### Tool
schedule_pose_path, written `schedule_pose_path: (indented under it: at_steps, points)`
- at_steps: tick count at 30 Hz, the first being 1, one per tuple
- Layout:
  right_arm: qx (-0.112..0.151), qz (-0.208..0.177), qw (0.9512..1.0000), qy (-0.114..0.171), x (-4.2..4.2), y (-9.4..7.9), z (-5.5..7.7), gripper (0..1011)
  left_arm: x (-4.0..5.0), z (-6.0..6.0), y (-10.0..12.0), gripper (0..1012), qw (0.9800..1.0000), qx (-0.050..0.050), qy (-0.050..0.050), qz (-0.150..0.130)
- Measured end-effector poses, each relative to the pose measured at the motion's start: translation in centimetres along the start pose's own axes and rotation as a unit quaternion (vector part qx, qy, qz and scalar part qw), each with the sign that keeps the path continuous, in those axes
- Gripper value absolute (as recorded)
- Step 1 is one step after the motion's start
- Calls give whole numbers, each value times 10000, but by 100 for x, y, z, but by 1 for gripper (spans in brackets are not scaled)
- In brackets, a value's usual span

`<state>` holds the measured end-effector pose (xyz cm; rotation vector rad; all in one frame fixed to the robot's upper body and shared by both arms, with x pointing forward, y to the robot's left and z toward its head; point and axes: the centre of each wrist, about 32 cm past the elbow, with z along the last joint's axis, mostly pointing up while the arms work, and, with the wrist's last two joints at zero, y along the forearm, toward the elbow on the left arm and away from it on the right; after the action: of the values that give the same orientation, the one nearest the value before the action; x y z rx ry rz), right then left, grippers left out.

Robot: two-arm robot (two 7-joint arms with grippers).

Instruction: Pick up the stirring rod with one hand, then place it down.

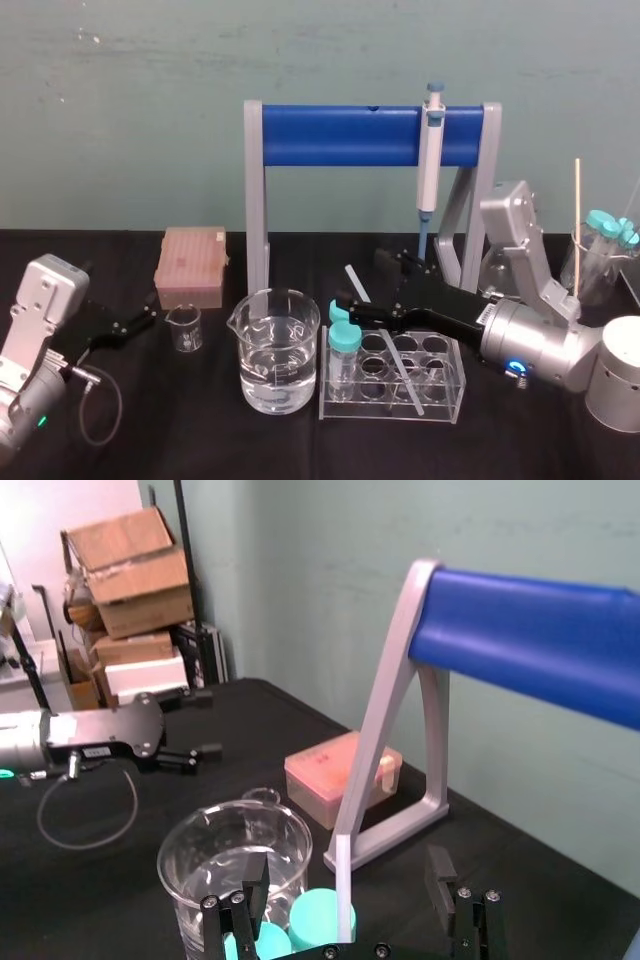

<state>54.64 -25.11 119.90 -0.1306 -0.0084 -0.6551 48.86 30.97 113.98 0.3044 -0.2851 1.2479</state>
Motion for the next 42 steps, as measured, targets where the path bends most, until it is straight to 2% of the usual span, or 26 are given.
schedule_pose_path:
  at_steps: [6, 16, 27, 34, 38, 40, 42]
  points:
    - [-197, 33, 9998, 61, 13, 80, -11, 1003, 0, 0, 0, 1000, 10000, 0, 0, 0]
    - [-288, 96, 9995, 44, -2, 166, -29, 1003, 0, 0, 0, 1000, 10000, 0, 0, 0]
    - [-286, 82, 9995, 45, 2, 161, -27, 1003, 0, 0, 0, 1000, 10000, 0, 0, 0]
    - [-277, 77, 9996, 52, 3, 156, -27, 885, 0, 0, 0, 1000, 10000, 0, 0, 0]
    - [-275, 76, 9996, 54, 3, 154, -27, 761, 0, 0, 0, 1000, 10000, 0, 0, 0]
    - [-273, 76, 9996, 55, 3, 153, -27, 663, 0, 0, 0, 1000, 10000, 0, 0, 0]
    - [-272, 76, 9996, 56, 3, 153, -27, 651, 0, 0, 0, 1000, 10000, 0, 0, 0]
